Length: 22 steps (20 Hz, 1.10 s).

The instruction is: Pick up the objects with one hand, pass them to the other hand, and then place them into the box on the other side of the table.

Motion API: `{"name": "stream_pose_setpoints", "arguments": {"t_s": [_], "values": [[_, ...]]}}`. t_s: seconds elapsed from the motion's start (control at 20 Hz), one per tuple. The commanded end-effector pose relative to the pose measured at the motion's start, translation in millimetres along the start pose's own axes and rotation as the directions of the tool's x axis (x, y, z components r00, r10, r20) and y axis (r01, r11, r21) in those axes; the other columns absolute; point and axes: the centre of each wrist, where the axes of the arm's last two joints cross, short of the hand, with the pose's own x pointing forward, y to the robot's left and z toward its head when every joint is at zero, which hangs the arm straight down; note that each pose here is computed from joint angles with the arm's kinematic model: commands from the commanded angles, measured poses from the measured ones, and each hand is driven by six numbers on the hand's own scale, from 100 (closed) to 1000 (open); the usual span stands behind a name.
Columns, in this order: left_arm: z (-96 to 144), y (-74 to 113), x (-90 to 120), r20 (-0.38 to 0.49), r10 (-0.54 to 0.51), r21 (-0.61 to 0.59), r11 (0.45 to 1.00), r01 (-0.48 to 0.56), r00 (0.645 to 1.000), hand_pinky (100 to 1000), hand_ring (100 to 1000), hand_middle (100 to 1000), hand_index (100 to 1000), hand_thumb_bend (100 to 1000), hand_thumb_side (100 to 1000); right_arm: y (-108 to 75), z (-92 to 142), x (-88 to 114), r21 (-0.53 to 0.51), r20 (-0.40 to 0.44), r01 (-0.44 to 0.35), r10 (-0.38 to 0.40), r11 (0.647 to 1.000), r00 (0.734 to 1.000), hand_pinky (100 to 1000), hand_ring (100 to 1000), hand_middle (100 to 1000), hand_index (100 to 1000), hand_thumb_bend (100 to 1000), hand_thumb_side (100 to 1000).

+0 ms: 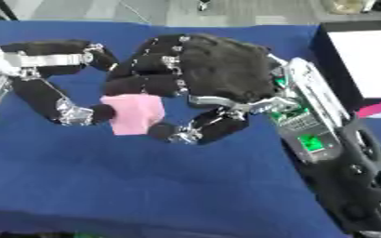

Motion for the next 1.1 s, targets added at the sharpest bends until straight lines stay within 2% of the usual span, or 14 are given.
{"name": "stream_pose_setpoints", "arguments": {"t_s": [0.05, 0.45, 0.75, 1.1], "values": [[6.8, 8.0, 1.3, -0.02, -0.024, 0.011, 1.0, 0.024, 1.0, 693, 510, 438, 642, 114, 542, -12.5, -0.5, 0.9, -0.009, 0.016, -0.026, 0.026, 1.0, 1.0, 802, 800, 843, 952, 258, 241], [9.4, 7.6, -2.5, -0.033, -0.015, 0.018, 1.0, 0.015, 0.999, 691, 508, 435, 639, 111, 544, -17.5, 2.1, 2.6, -0.006, 0.011, -0.03, 0.03, 1.0, 0.999, 806, 807, 856, 960, 270, 248], [9.6, 9.4, 0.4, -0.013, -0.003, 0.018, 1.0, 0.003, 1.0, 691, 507, 434, 639, 107, 550, -15.1, 3.7, 2.3, 0.01, 0.005, -0.035, 0.035, 0.999, 0.999, 806, 808, 859, 962, 260, 201], [8.8, 11.3, 5.2, 0.01, 0.01, 0.011, 1.0, -0.01, 1.0, 691, 507, 434, 638, 103, 554, -10.9, 4.7, 1.4, 0.023, 0.0, -0.037, 0.037, 0.999, 0.999, 804, 806, 858, 962, 256, 194]]}}
